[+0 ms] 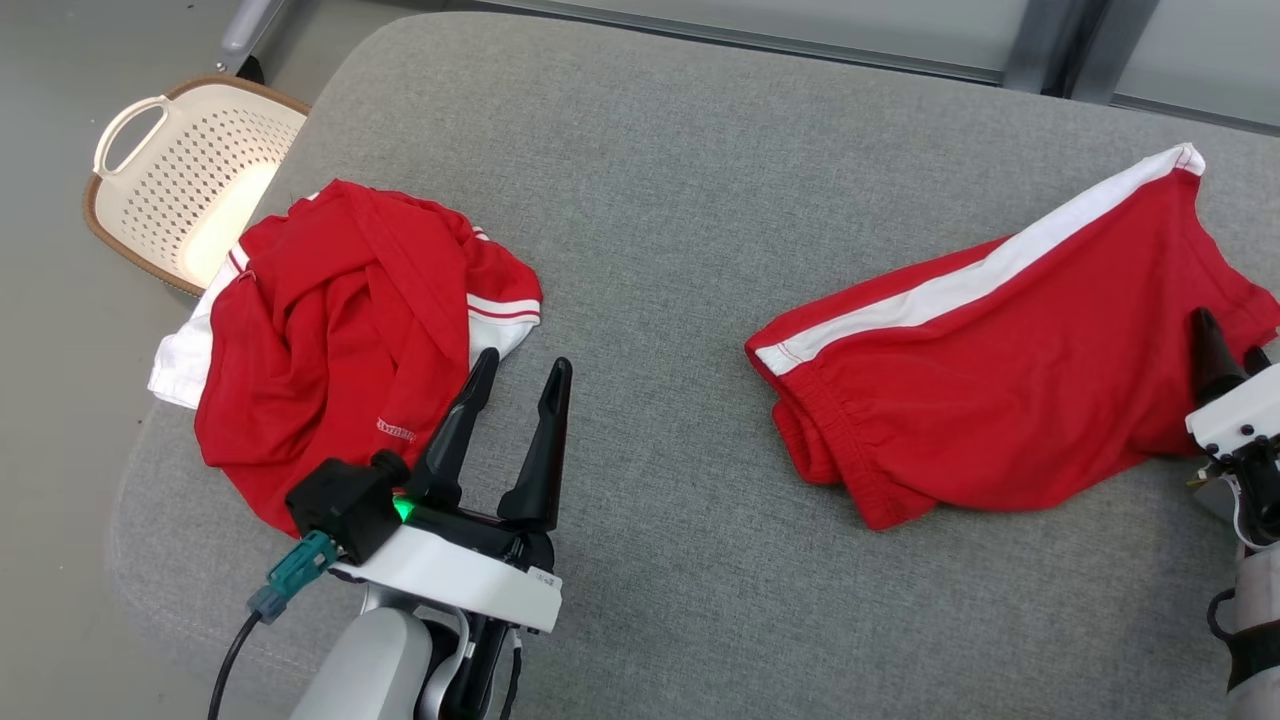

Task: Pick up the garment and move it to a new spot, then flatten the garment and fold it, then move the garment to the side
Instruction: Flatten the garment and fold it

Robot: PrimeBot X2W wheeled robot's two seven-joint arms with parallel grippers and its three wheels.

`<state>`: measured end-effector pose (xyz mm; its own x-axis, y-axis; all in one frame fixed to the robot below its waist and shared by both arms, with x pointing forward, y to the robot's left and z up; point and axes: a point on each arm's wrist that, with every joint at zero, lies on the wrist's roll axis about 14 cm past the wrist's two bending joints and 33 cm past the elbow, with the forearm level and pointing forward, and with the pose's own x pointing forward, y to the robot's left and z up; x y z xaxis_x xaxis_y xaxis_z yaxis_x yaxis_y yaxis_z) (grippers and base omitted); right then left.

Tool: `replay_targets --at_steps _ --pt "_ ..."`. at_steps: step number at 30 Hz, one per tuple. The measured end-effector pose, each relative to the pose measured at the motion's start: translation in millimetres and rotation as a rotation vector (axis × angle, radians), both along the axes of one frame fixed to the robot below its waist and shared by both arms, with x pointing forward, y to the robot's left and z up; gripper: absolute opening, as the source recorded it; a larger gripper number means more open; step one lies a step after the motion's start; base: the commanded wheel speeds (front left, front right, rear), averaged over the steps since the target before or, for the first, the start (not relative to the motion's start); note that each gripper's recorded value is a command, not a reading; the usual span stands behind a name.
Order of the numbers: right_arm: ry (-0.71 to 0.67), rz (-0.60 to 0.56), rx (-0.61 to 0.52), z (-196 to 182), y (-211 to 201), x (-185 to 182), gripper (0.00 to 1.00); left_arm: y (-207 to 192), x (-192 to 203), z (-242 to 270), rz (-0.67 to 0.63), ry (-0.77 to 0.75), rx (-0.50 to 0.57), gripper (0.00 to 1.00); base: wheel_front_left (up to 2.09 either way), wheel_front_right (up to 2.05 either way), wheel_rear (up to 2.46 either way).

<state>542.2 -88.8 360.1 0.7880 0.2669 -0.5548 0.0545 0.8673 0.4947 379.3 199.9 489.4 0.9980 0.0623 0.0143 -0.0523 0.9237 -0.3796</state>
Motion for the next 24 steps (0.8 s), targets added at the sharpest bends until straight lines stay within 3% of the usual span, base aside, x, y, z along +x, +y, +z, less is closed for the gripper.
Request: replay_targets --at_steps 13,14,15,16,24 --pt "0.031 0.008 -0.059 -3.6 5.5 8.8 1.0 5.3 -4.8 -4.0 0.02 0.016 -0.005 1.0 0.0 0.0 0.0" --pt "0.033 0.011 -0.055 -3.2 8.1 10.3 0.48 7.5 -5.6 -4.3 0.027 0.018 -0.005 1.0 0.0 0.0 0.0" --pt "0.035 0.018 -0.053 -2.6 11.1 11.7 0.07 9.1 -6.4 -4.9 0.032 0.02 -0.005 1.0 0.0 0.0 0.0" --pt "0.037 0.027 -0.052 -2.0 14.2 12.6 0.0 10.5 -7.0 -5.2 0.036 0.022 -0.004 1.0 0.0 0.0 0.0" --pt "-0.002 0.025 -0.019 10.5 23.6 11.1 0.0 10.8 -6.4 -3.0 0.038 0.014 -0.006 1.0 0.0 0.0 0.0"
